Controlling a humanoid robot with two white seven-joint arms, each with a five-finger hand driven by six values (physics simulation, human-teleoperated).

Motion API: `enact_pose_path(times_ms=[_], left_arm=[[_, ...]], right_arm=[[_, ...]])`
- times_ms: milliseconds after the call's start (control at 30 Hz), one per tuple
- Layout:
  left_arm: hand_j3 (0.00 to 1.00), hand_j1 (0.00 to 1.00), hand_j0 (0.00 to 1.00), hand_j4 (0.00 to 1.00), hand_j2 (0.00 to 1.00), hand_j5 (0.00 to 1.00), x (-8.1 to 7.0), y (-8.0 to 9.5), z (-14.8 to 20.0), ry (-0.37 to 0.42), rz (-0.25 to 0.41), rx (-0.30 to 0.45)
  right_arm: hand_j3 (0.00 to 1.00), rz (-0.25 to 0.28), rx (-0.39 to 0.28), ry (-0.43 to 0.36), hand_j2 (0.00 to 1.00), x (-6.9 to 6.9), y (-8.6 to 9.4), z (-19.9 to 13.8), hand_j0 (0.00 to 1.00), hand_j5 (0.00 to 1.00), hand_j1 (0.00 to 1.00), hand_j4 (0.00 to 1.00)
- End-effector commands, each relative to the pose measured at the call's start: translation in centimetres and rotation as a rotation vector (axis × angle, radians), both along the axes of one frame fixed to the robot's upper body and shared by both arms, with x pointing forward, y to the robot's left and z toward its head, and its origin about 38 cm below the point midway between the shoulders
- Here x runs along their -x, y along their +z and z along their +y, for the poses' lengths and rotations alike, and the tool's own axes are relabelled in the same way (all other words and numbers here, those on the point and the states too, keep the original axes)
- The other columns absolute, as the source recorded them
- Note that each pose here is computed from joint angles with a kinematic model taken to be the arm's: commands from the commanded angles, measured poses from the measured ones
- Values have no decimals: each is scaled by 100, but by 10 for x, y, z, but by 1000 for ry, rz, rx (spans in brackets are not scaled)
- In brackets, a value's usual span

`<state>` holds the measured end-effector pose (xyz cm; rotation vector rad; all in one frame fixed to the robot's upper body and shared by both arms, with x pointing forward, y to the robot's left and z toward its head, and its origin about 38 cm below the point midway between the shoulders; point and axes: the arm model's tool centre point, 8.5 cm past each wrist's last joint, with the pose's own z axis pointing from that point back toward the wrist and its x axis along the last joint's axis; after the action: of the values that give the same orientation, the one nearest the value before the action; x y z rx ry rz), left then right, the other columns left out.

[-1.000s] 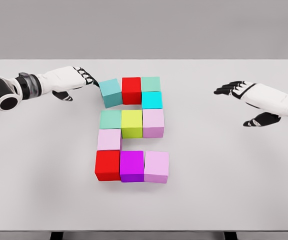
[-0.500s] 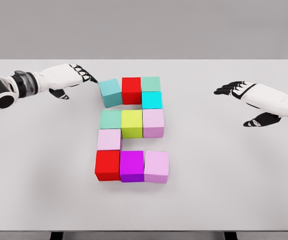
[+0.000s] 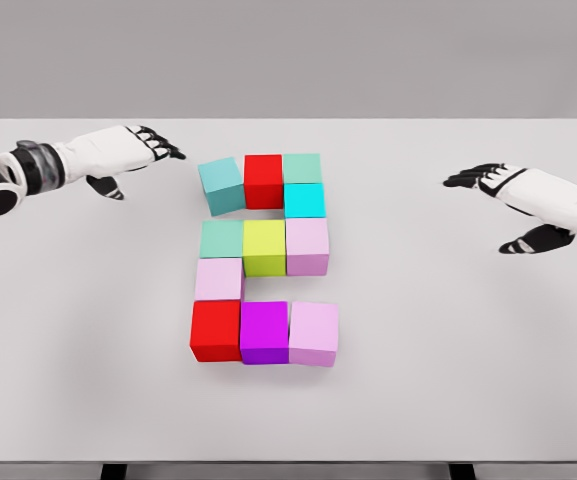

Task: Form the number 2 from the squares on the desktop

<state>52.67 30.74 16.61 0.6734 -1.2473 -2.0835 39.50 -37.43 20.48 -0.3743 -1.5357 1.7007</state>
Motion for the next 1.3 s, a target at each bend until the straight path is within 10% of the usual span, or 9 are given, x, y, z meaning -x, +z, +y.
enact_pose_path(times_ms=[0,267,400,533,767,1267], left_arm=[[99,99,99,99,99,99,0,1,3,7,0,-2],[98,98,98,98,98,98,0,-2,9,19,7,-17],[98,98,98,98,98,98,0,0,11,26,5,-13],[99,99,99,99,99,99,0,1,16,34,4,-19],[98,98,98,98,98,98,3,6,32,55,-3,-33],[96,96,96,96,96,96,3,5,33,58,-1,-35]], right_arm=[[100,4,-10,-12,100,-1,0,-4,100,100,100,100],[100,10,-62,-13,100,-9,-13,11,100,100,100,100],[99,-107,42,-32,99,-53,20,31,99,99,99,99],[99,-71,184,-7,99,-75,2,53,99,99,99,99],[90,-99,358,79,90,-89,0,93,90,90,90,90],[78,-47,445,137,78,-114,-33,155,78,78,78,78]])
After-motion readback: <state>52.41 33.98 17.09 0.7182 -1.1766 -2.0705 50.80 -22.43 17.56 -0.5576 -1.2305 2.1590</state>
